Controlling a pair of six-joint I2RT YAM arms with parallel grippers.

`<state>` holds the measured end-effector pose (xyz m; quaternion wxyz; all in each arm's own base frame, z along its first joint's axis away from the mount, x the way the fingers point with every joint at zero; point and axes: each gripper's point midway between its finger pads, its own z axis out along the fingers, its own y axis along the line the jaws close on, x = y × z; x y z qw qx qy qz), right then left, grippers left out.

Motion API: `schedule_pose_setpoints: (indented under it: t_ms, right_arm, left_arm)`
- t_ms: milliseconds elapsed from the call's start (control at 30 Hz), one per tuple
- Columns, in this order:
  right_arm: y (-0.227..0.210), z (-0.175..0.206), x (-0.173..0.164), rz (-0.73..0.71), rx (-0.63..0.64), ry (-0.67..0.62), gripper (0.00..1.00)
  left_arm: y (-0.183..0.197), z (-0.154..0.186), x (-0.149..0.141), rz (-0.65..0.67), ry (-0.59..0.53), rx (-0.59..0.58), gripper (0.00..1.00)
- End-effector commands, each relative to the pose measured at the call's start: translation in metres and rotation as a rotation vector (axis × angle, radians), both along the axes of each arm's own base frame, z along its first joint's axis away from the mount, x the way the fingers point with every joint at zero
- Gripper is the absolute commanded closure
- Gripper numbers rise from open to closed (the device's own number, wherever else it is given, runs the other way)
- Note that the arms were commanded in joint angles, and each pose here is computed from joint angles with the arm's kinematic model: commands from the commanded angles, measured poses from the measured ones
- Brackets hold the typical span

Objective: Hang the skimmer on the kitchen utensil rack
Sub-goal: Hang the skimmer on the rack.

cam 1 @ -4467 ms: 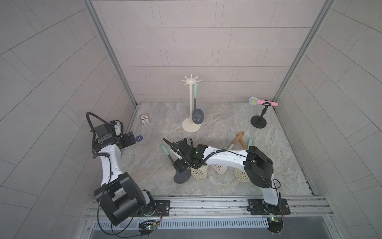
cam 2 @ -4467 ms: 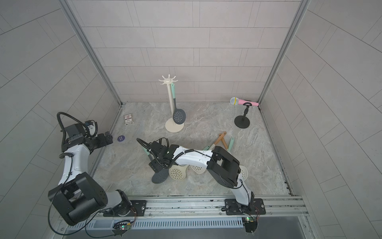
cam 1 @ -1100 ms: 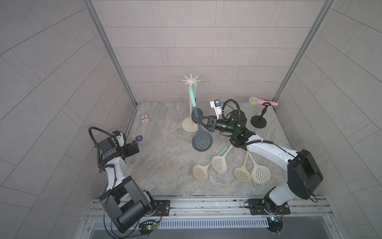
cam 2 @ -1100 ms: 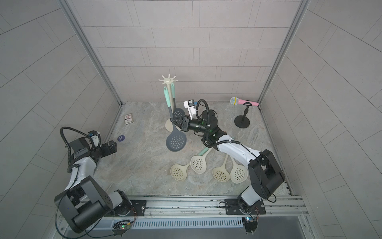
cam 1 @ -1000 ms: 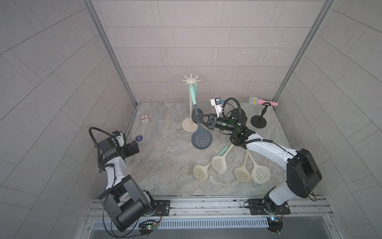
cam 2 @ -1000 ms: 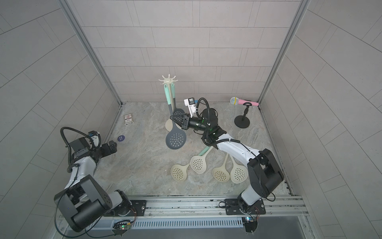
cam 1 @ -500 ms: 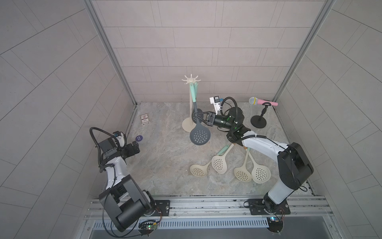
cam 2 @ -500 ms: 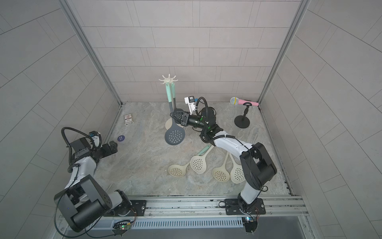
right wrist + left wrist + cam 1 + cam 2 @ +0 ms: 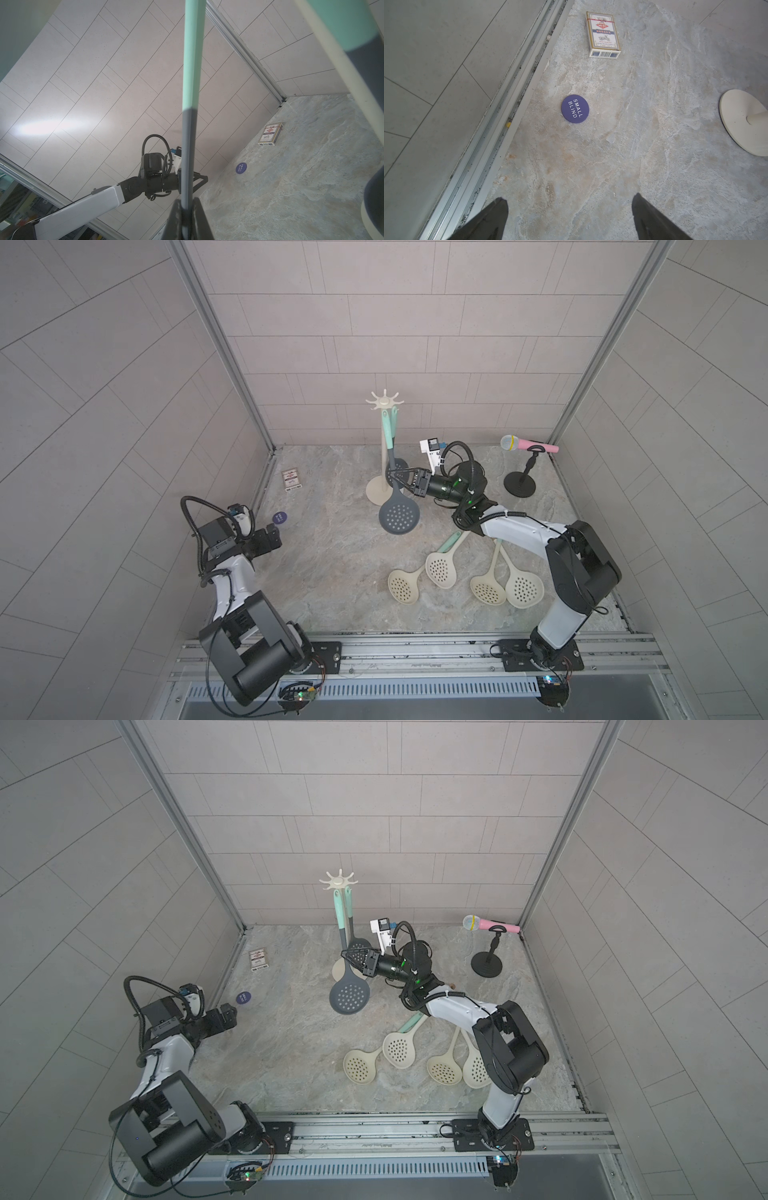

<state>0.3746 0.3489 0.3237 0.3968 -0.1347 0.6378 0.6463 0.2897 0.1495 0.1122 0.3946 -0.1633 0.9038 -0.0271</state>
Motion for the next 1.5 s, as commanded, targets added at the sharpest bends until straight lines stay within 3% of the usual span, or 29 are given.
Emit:
schedule_pose_setpoints:
  t_ms: [0,433,800,1033,1267,1467]
  right_arm:
    - [0.008,-0.015,0.012,-0.002,-0.017,0.056,1.0]
    - [0.029,-0.073,0.055,-0.056,-0.122,0.101,1.0]
    - [0.028,-0.113,0.077,-0.162,-0.26,0.127,1.0]
    - [0.02,-0.115,0.085,-0.227,-0.33,0.145,0.81]
    - [0.012,-0.114,0.085,-0.265,-0.355,0.15,0.48]
    - [-0.002,-0.118,0.071,-0.29,-0.394,0.15,0.38]
  left_arm:
    - [-0.005,0.005,0.001,-0.028,-0.028,0.014,0.0]
    - [-0.034,0.031,0.004,-0.177,-0.127,-0.015,0.0]
    - [-0.067,0.079,0.012,-0.31,-0.217,-0.177,0.0]
    - [-0.062,0.089,0.019,-0.291,-0.218,-0.178,0.0]
    - [-0.076,0.092,0.021,-0.328,-0.216,-0.186,0.0]
    - [-0.08,0.084,0.025,-0.322,-0.163,-0.138,0.0]
